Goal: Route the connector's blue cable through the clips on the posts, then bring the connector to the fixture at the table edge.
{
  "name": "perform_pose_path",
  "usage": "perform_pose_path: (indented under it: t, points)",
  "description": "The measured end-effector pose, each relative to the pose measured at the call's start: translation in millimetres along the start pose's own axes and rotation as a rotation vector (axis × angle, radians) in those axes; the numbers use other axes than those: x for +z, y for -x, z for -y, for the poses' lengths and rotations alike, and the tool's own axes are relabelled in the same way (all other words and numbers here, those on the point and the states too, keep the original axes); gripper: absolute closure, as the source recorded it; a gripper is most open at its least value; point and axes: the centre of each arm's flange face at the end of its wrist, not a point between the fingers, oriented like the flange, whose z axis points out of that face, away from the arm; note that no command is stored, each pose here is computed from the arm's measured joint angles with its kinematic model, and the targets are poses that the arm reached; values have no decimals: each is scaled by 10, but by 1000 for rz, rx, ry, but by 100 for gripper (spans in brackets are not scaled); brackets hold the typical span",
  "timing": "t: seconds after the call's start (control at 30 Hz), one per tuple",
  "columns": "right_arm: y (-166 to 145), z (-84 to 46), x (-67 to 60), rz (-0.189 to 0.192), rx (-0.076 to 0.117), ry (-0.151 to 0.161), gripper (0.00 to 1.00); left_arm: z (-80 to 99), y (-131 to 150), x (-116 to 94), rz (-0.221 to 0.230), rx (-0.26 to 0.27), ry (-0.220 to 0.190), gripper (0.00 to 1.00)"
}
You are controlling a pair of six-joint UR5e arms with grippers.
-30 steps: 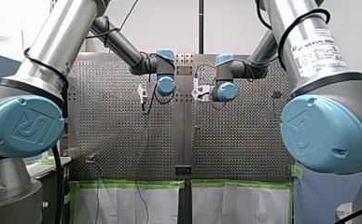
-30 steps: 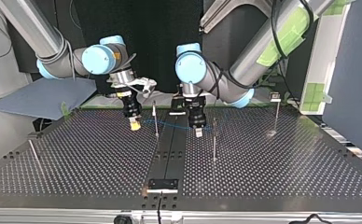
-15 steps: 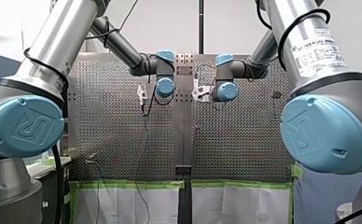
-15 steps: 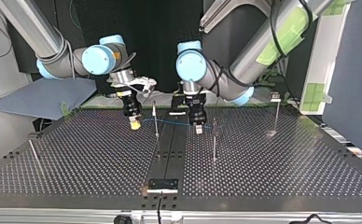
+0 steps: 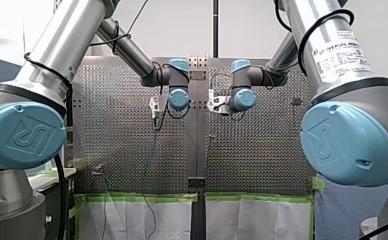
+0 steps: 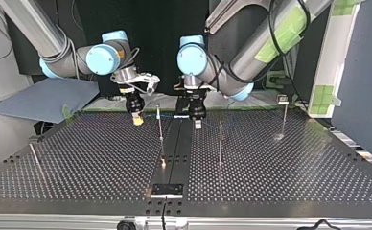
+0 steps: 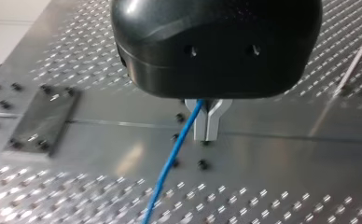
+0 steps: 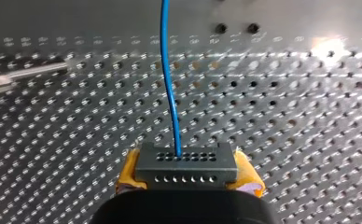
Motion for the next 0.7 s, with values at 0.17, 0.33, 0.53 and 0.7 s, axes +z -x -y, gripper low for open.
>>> perform_pose_path:
  t: [0.17,0.33,0.53,0.7]
  points:
    - [129,-18,-69,22,-1,12,100,155,-239,-101,-17,12,-20,100]
    - [266,-66,-136,41,-1,22,100,272,-512,-188,-39,24,-35,100]
    - [409,-112,-209,53,0,29,100,277,-672,-273,-51,31,-32,100]
    - [466,-137,-243,64,0,33,100,225,-769,-337,-55,33,-29,100]
